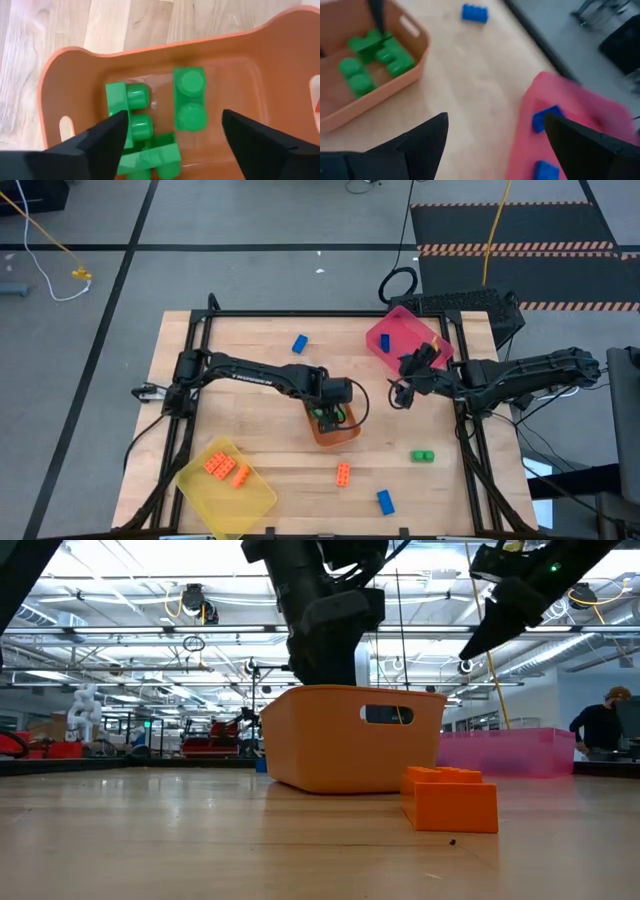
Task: Sort & place blocks by color
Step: Put the green game piece into the orange bin
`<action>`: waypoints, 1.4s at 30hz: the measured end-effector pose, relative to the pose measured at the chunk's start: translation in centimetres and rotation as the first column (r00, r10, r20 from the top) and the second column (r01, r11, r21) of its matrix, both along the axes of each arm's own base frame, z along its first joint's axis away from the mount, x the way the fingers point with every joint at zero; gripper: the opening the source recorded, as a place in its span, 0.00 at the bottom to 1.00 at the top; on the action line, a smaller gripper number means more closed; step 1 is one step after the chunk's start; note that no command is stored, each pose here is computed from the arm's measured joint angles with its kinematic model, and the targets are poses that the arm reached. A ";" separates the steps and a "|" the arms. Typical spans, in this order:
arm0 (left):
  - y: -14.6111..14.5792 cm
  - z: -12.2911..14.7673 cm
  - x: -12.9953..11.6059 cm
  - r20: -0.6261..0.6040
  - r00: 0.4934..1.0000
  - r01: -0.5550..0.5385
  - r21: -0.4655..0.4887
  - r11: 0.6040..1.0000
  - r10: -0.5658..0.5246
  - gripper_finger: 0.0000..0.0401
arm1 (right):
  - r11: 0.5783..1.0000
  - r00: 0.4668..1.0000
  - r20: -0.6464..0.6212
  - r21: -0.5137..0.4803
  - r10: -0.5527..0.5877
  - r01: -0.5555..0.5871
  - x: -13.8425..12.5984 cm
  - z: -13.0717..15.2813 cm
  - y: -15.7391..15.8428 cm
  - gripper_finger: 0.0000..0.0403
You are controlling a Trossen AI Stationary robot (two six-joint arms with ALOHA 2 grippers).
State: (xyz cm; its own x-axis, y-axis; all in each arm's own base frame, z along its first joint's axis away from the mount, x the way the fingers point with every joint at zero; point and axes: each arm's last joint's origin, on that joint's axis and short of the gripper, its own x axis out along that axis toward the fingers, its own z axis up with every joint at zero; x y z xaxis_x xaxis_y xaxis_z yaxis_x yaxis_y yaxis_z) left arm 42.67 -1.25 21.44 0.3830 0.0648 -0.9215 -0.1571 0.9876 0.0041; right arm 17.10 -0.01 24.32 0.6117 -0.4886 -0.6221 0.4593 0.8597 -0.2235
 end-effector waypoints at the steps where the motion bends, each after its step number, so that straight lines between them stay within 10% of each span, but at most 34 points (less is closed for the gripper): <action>1: 0.0 0.0 0.0 0.000 1.000 0.005 0.002 1.000 -0.005 0.84 | 1.000 1.000 -0.009 0.019 0.012 -0.012 0.0 -0.1 0.1 0.80; 11: 0.9 2.8 0.1 0.144 0.989 0.030 0.055 0.998 -0.038 0.77 | 0.964 0.983 0.018 0.192 0.181 -0.181 0.3 0.8 0.8 0.80; 20: 3.2 8.0 0.9 0.480 0.868 0.076 0.125 0.989 -0.127 0.62 | 0.956 0.960 0.051 0.089 0.275 -0.279 0.8 1.8 0.8 0.80; 29: 3.7 5.7 0.3 0.513 0.835 0.151 0.130 0.980 -0.197 0.52 | 0.949 0.963 -0.038 0.182 0.268 -0.257 0.1 0.8 0.9 0.80; 42: 5.2 5.5 -6.7 0.815 0.563 0.026 0.149 0.988 -0.138 0.50 | 0.875 0.897 -0.305 0.459 0.321 -0.157 -0.4 -0.9 2.9 0.80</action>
State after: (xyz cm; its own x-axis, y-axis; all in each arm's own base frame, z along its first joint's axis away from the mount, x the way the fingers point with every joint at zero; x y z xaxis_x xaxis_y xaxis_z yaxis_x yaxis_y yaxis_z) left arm 35.97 3.97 26.94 0.9784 0.0694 -0.1946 -0.0664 0.9976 0.0217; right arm 16.65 2.89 23.40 0.3681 -0.0051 -0.9298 0.1848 0.9804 0.0678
